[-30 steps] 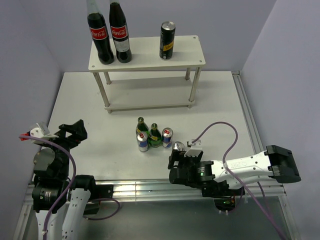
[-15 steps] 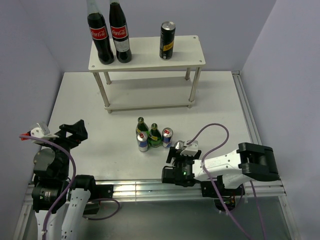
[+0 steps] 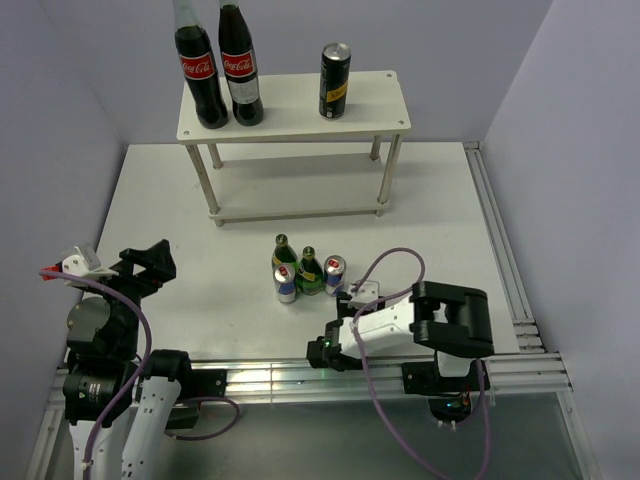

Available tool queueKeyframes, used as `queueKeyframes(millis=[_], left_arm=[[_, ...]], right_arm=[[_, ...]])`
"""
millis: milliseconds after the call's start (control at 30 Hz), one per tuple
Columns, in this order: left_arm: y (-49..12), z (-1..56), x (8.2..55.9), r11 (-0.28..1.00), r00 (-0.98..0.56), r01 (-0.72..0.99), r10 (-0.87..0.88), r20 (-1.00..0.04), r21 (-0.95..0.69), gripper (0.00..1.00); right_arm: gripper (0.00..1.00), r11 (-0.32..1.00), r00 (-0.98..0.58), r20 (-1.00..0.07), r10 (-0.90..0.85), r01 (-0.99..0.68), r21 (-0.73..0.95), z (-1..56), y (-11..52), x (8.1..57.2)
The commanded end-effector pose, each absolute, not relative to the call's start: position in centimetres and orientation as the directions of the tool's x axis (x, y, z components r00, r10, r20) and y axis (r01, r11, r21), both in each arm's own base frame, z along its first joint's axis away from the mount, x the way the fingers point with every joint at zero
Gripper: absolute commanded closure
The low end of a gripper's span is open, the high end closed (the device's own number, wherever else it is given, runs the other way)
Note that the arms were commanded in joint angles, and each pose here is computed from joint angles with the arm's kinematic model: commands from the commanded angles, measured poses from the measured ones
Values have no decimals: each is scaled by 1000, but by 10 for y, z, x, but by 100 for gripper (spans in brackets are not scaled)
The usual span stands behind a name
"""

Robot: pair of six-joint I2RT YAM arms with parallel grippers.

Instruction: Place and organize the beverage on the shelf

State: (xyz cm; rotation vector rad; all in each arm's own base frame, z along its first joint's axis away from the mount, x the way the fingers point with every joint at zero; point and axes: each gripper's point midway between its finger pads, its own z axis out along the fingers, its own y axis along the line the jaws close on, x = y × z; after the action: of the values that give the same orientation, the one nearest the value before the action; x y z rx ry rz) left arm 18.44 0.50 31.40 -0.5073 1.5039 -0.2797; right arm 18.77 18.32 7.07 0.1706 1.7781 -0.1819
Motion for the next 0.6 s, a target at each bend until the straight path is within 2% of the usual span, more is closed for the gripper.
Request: queueKeyframes(millis=[0, 200, 467, 500, 533, 567], left_arm=[[5, 324, 183, 874, 96, -107, -465, -880, -473, 4], [5, 324, 182, 874, 97, -108, -465, -880, -473, 4], [5, 325, 181, 874, 101, -104, -465, -879, -474, 4], [5, 325, 181, 875, 100, -102, -464, -880, -473, 4], [5, 326, 180, 873, 105, -101, -467, -878, -477, 4], [5, 326, 180, 874, 105, -100, -466, -879, -475, 4]], right_arm=[[92, 961, -63, -984, 164, 236, 145, 101, 185, 197], [100, 974, -112, -980, 165, 174, 144, 136, 201, 181], [100, 957, -112, -950, 290, 40, 287, 267, 197, 172], [100, 975, -96, -970, 221, 24, 220, 287, 188, 175], [100, 953, -84, -949, 304, 19, 303, 312, 195, 177], [100, 953, -75, -950, 303, 18, 303, 325, 194, 179]])
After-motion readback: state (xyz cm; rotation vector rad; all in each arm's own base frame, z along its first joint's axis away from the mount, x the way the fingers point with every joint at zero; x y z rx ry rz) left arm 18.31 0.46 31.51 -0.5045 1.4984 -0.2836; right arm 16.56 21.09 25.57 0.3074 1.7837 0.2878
